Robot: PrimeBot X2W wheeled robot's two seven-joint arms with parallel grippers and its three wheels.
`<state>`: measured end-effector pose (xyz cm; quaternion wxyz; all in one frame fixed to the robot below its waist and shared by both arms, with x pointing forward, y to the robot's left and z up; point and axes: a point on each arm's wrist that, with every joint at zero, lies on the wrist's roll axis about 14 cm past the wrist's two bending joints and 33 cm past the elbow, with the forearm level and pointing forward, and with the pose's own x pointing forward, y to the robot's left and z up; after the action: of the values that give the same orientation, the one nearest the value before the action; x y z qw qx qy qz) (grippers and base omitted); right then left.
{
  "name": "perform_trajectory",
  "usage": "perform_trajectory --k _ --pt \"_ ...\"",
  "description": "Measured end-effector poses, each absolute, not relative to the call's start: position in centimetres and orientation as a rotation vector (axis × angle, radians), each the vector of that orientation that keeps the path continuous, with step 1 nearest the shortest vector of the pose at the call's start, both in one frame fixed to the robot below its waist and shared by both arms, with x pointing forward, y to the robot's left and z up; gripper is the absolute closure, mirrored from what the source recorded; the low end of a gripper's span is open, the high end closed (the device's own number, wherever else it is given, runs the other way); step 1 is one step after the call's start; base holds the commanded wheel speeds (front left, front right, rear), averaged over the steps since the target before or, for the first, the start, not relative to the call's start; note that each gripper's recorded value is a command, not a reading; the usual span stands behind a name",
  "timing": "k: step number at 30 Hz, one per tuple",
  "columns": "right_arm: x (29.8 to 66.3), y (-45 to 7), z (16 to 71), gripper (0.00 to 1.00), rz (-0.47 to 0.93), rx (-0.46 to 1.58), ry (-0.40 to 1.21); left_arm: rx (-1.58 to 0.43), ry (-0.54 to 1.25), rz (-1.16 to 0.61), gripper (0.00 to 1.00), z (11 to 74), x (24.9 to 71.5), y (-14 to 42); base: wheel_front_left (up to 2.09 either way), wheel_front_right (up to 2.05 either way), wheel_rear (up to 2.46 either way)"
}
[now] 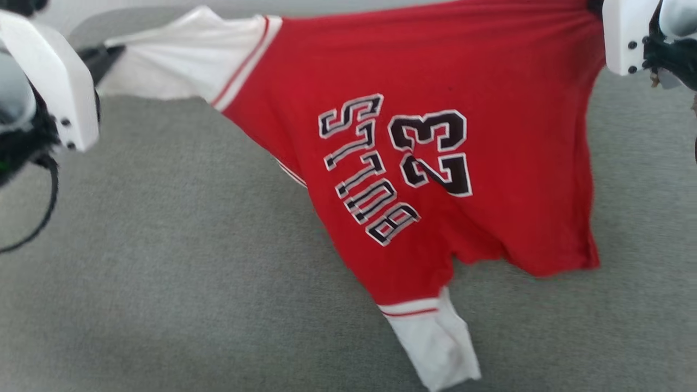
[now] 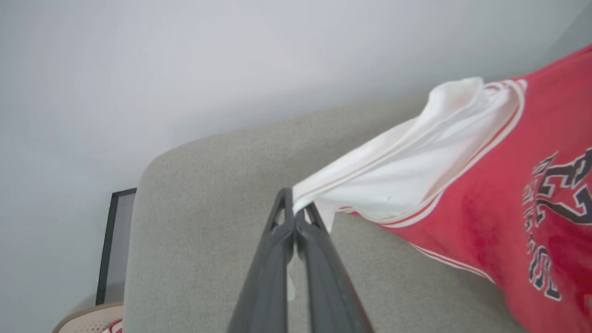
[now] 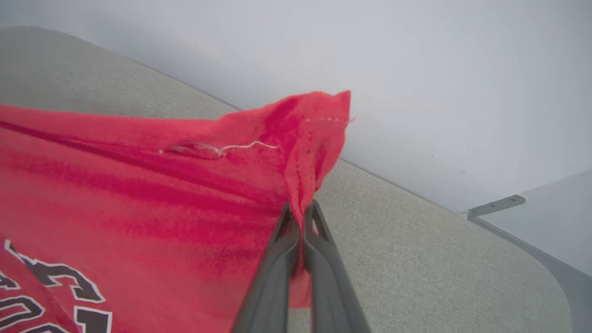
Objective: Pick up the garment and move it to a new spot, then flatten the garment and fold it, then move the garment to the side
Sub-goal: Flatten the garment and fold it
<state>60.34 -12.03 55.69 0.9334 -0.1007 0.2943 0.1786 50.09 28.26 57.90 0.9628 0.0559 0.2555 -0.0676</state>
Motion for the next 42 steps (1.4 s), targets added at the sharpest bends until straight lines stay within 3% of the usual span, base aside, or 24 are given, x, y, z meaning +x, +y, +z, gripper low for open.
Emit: perform_trajectory --k 11,16,21,25,27,29,34,42 --pt "59.8 -15.1 60.6 1.00 0.260 -0.158 0.501 0.134 0.409 -0.174 1.00 63.0 54.1 25.7 0.00 0.00 0.00" --pt "62.0 -15.6 62.1 1.00 0.203 -0.133 0.390 0.101 0.301 -0.158 1.00 65.1 57.7 24.7 0.00 0.00 0.00" --pt "64.8 -15.3 64.1 1.00 0.163 -0.137 0.229 0.115 0.075 -0.102 1.00 69.6 61.8 24.8 0.00 0.00 0.00" --pt "67.0 -15.8 70.5 1.00 0.108 -0.171 -0.143 0.136 -0.313 -0.059 1.00 77.6 64.1 24.4 0.00 0.00 0.00" --pt "67.3 -16.0 71.6 1.00 0.090 -0.206 -0.244 0.135 -0.490 -0.062 1.00 80.8 63.9 23.9 0.00 0.00 0.00" --pt "67.8 -15.8 71.0 1.00 0.083 -0.237 -0.272 0.129 -0.541 -0.075 1.00 81.6 64.1 23.5 0.00 0.00 0.00" --pt "68.7 -14.6 66.9 1.00 0.107 -0.258 -0.200 0.139 -0.470 -0.115 1.00 78.1 64.7 23.5 0.00 0.00 0.00" --pt "66.6 -13.5 54.7 1.00 0.167 -0.245 0.157 0.191 0.011 -0.104 1.00 62.9 64.0 25.3 0.00 0.00 0.00"
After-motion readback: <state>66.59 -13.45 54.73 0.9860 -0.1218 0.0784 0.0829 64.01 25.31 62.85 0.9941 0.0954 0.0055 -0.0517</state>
